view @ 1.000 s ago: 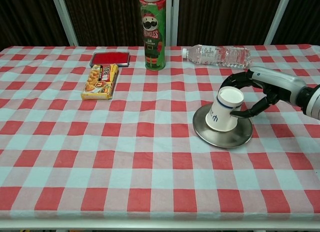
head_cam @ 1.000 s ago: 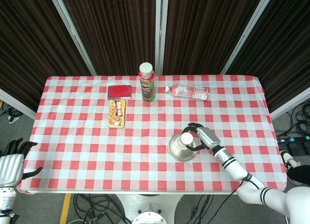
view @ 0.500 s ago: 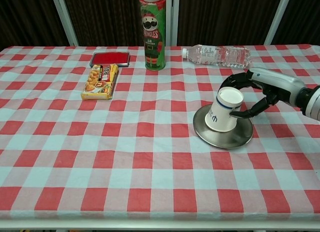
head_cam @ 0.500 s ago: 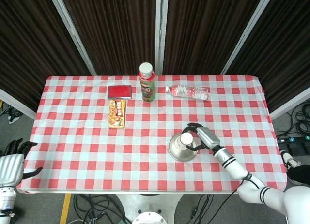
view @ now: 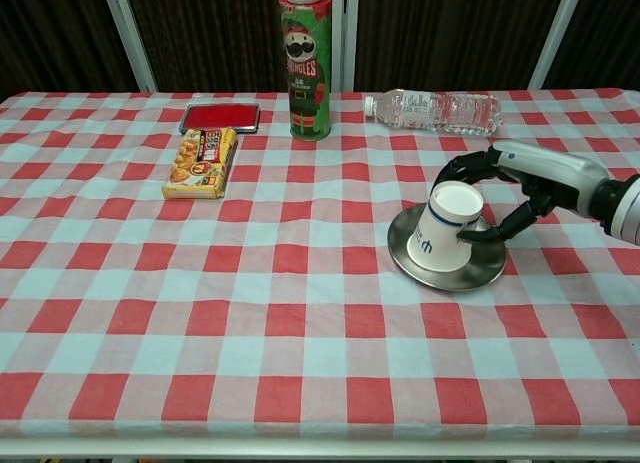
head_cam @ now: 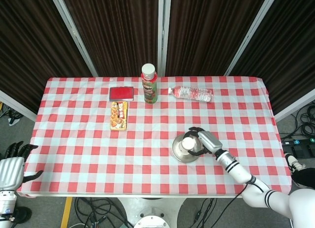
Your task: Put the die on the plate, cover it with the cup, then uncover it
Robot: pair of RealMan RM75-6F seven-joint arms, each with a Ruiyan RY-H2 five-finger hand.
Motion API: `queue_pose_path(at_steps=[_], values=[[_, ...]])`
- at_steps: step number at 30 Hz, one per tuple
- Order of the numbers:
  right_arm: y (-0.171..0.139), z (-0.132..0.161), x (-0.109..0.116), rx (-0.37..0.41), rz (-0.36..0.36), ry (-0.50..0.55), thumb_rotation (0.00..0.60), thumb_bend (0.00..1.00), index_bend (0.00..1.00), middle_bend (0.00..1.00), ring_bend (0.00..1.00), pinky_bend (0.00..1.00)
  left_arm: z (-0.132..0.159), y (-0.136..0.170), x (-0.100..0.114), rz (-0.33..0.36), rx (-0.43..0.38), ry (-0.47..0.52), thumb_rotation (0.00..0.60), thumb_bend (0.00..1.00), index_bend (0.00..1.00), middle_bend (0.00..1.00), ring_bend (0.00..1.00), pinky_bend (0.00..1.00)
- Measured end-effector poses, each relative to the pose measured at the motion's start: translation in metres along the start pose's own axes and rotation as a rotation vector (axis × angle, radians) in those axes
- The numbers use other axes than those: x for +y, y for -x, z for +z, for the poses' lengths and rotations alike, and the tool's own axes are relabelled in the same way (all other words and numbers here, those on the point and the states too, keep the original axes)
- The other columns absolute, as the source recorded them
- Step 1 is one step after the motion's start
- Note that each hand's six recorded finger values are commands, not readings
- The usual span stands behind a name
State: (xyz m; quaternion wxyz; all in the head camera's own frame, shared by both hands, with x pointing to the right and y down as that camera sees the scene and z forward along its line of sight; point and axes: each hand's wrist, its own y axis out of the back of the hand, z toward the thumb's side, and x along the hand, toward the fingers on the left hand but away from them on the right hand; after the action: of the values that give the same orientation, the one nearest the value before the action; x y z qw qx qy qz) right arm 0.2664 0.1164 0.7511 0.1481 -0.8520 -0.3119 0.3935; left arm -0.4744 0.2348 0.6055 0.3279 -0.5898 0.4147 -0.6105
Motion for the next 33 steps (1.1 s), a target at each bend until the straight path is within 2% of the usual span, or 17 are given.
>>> queue_pose_path(at_steps=[2, 9, 17, 24, 28, 33], values=[[0.001, 0.0, 0.002, -0.001, -0.009, 0.007, 0.6, 0.24, 0.48, 0.35, 0.13, 0.13, -0.001, 0.001, -0.001, -0.004, 0.005, 0.001, 0.6, 0.0, 0.25, 0.23, 0.1, 0.09], [-0.01, 0.018, -0.018, 0.079, 0.077, -0.019, 0.6, 0.25, 0.48, 0.36, 0.13, 0.12, 0.0, 0.0, -0.001, -0.003, -0.001, -0.001, 0.6, 0.0, 0.25, 0.23, 0.1, 0.09], [0.004, -0.002, 0.002, -0.01, 0.001, -0.027, 0.6, 0.24, 0.47, 0.35, 0.13, 0.12, -0.002, 0.001, -0.002, -0.005, 0.005, 0.001, 0.6, 0.0, 0.25, 0.23, 0.1, 0.09], [-0.007, 0.01, -0.009, 0.058, 0.04, -0.026, 0.6, 0.25, 0.47, 0.36, 0.13, 0.12, 0.0, 0.0, -0.002, -0.006, 0.0, 0.001, 0.6, 0.0, 0.25, 0.23, 0.1, 0.09], [-0.004, 0.004, 0.002, 0.035, -0.01, -0.008, 0.6, 0.25, 0.47, 0.36, 0.13, 0.12, -0.001, 0.0, -0.001, 0.001, -0.001, 0.004, 0.6, 0.0, 0.25, 0.23, 0.1, 0.09], [-0.004, 0.002, 0.028, 0.031, -0.109, 0.032, 0.6, 0.24, 0.47, 0.36, 0.13, 0.12, -0.001, 0.001, -0.002, -0.004, 0.0, 0.007, 0.6, 0.0, 0.25, 0.23, 0.1, 0.09]])
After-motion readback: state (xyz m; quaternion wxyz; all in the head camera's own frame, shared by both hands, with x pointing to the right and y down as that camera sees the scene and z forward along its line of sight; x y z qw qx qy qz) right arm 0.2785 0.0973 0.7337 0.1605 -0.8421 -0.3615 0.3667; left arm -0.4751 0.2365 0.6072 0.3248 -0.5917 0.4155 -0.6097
